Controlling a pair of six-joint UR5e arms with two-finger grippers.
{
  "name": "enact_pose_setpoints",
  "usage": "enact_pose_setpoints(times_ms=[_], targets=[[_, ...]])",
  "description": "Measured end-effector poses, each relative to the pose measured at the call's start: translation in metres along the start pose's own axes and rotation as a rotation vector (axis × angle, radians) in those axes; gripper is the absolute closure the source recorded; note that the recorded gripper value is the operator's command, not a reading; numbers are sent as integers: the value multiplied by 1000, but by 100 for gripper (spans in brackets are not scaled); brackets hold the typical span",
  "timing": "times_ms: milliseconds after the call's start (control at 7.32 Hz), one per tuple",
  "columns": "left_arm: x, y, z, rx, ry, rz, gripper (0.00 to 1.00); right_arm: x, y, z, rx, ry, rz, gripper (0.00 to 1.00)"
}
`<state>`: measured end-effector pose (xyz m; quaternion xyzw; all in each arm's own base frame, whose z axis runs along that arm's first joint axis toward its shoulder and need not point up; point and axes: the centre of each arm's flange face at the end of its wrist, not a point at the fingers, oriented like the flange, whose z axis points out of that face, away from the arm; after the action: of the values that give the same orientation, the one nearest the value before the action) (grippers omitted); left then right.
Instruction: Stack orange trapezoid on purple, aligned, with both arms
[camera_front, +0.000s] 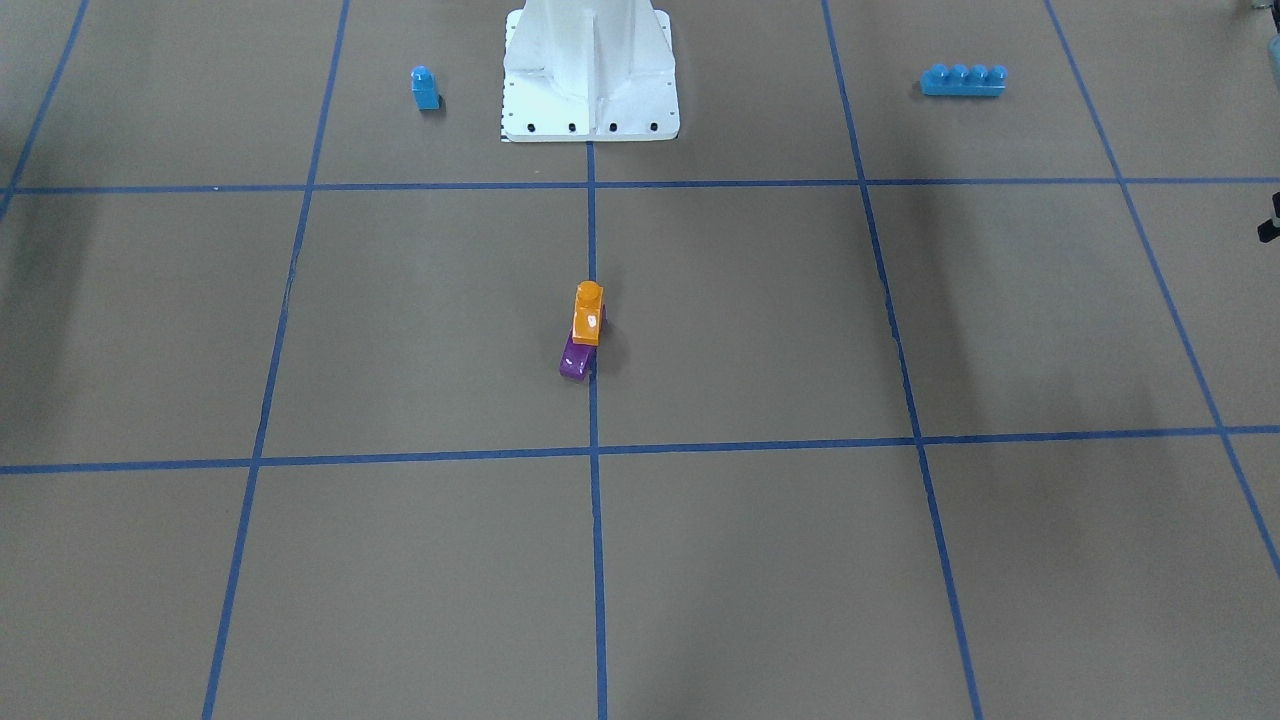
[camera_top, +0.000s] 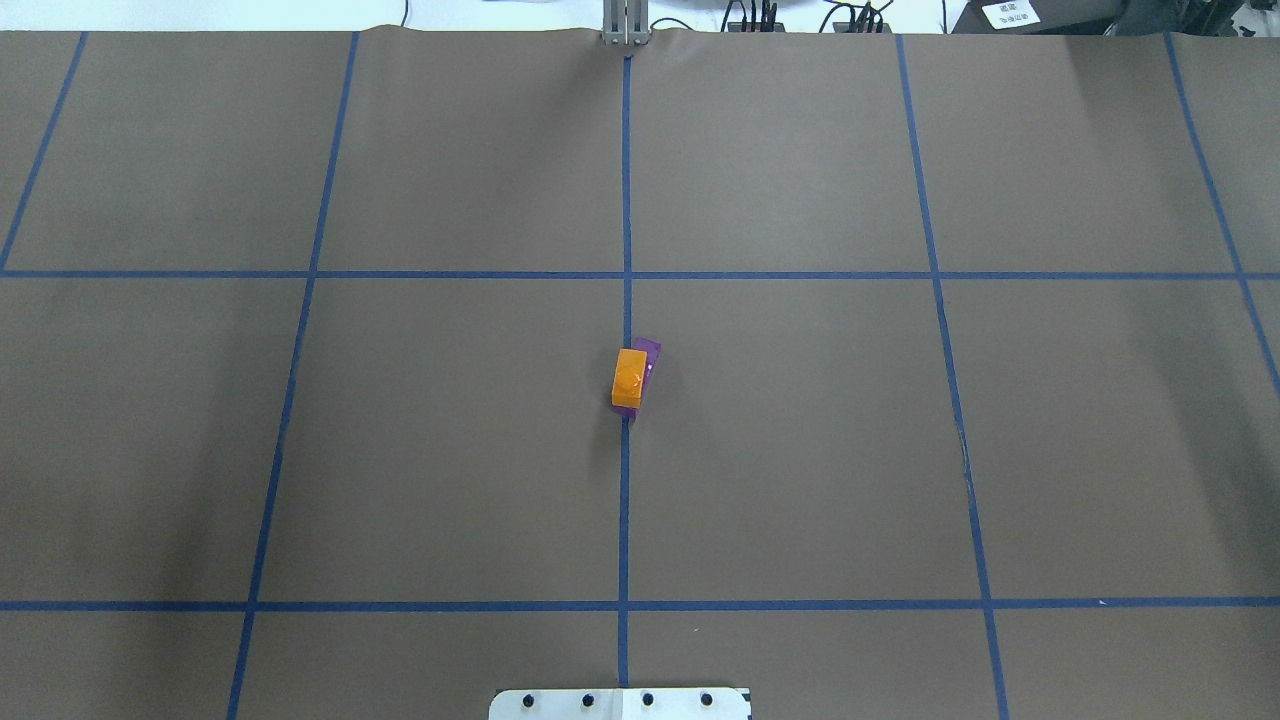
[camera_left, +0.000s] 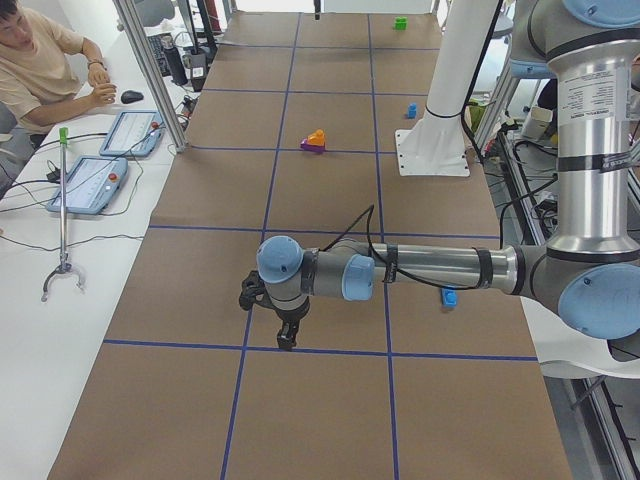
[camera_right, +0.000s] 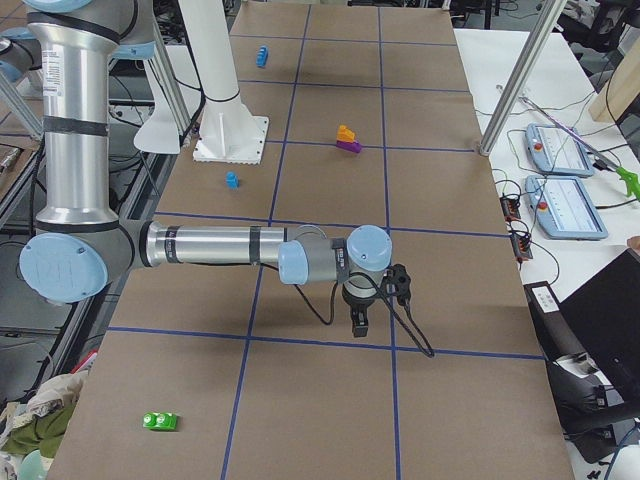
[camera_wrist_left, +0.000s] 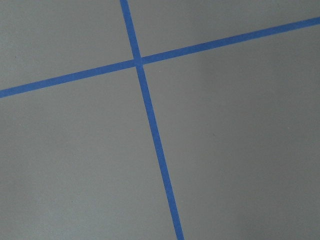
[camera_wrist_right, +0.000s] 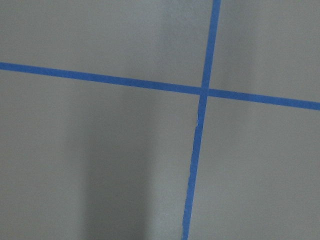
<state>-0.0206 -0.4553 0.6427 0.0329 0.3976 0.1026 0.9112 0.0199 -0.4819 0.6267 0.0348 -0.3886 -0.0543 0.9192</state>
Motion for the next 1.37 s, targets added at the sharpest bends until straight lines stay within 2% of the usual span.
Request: enact_pose_setpoints(times_ms=[410,1367], targets=[[7,-4,-7,15,-1,-56,1,-16,-10,-19,36,6,-23,0],[6,-12,-9,19,-25,-57,0,-13,9,-19,33,-6,-10,0]])
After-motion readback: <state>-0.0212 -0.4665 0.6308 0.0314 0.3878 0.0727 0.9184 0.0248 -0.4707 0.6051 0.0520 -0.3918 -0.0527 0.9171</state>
